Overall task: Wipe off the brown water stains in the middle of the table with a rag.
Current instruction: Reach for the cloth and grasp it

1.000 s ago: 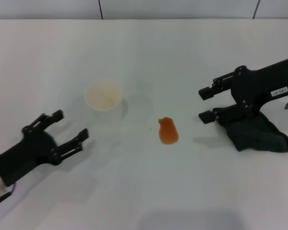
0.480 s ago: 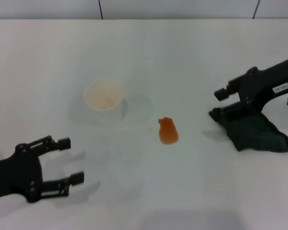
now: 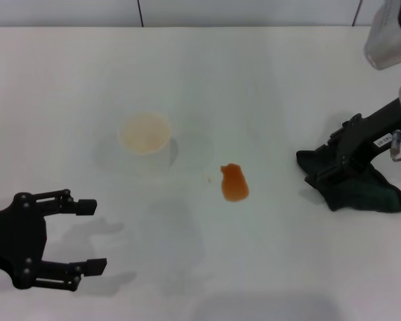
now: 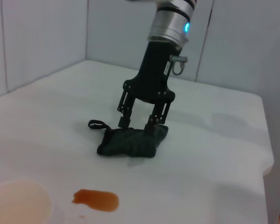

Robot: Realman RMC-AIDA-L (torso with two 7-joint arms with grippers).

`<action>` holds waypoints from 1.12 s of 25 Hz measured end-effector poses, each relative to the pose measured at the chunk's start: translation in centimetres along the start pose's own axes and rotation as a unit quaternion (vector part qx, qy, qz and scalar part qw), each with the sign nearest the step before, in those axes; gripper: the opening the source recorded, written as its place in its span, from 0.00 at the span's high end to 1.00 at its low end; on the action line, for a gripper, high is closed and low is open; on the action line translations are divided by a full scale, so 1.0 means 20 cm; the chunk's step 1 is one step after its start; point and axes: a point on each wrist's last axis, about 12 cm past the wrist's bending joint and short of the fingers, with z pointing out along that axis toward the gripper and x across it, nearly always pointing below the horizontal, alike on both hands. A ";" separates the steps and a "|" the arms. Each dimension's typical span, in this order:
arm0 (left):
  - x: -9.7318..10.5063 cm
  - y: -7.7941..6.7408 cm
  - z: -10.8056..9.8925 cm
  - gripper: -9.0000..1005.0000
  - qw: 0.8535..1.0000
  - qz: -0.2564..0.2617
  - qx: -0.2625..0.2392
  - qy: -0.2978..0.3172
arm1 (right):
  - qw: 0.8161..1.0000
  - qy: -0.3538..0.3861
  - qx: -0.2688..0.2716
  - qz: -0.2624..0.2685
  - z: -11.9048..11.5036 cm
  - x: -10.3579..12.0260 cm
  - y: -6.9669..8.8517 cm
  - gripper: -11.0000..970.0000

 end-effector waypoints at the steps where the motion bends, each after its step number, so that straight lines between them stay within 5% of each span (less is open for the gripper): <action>1: -0.01 0.01 0.00 0.11 1.000 0.001 0.002 0.004 | 1.000 0.003 0.003 0.000 0.01 0.00 -0.01 0.39; 17: -0.07 0.07 0.08 0.11 1.000 0.017 0.013 0.022 | 0.999 0.036 0.024 -0.005 0.08 0.10 -0.06 0.43; 23: -0.08 0.07 0.09 0.11 1.000 0.018 0.013 0.020 | 0.998 0.052 0.032 -0.010 0.10 0.12 -0.07 0.64; 28: -0.08 0.07 0.09 0.11 1.000 0.019 0.012 0.016 | 0.997 0.066 0.034 -0.011 0.13 0.13 -0.07 0.71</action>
